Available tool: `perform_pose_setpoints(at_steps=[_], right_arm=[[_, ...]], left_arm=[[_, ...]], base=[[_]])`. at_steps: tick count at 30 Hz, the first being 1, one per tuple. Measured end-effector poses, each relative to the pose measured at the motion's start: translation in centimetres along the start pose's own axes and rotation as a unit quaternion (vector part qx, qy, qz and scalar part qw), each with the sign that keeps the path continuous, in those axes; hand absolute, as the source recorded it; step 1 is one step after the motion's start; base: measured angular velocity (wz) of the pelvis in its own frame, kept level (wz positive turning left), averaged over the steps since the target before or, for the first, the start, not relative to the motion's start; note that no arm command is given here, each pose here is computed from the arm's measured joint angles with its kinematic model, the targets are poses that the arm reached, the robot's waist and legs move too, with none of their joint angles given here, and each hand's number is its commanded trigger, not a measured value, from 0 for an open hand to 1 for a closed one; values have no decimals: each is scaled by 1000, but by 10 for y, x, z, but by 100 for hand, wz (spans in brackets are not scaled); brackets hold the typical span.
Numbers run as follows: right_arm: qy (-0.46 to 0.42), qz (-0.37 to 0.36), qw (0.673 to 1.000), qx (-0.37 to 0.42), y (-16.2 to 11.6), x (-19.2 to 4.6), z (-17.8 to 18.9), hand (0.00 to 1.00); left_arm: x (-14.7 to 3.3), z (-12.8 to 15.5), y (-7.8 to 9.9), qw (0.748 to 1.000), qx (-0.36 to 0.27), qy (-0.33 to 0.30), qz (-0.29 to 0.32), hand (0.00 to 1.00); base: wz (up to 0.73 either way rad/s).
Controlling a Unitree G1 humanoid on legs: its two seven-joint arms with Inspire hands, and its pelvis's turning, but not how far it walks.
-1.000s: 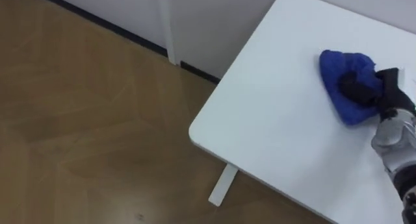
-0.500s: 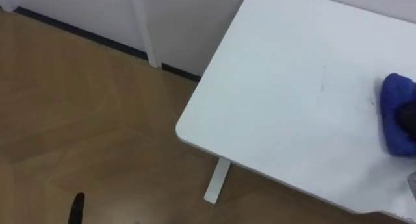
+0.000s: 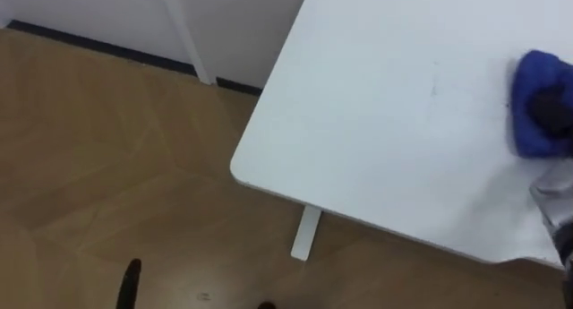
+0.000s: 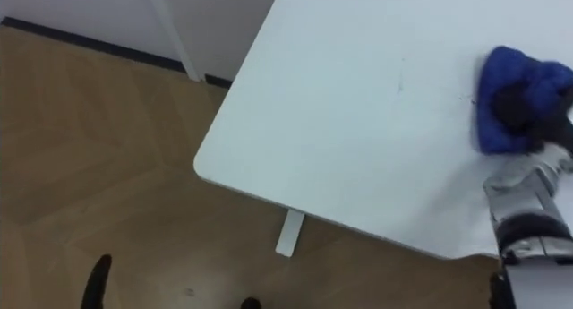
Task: Wipe table
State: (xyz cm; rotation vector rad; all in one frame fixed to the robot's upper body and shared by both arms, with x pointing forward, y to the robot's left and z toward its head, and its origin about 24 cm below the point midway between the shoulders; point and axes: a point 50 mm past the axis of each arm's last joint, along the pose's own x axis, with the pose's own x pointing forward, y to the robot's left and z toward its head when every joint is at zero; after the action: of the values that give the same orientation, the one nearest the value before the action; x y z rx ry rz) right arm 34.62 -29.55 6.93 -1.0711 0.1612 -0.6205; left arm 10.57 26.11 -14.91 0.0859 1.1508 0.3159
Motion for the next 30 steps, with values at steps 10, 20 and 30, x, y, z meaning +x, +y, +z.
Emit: perform_pose_setpoints(at_steps=[10,20,30], right_arm=[[-5,21,1000,13,9,-16,-29,100],[164,4,985,43,6,-74,-140,100],[113,32,993,29,21,-41,-73,100]], left_arm=[[-3,-18,9,1000,-2,23,2,0],[-5,-19,25,998,-45,11,51,0],[-4,-17,-2,999,-32,6,5,0]], base=[[42],[19],[-35]])
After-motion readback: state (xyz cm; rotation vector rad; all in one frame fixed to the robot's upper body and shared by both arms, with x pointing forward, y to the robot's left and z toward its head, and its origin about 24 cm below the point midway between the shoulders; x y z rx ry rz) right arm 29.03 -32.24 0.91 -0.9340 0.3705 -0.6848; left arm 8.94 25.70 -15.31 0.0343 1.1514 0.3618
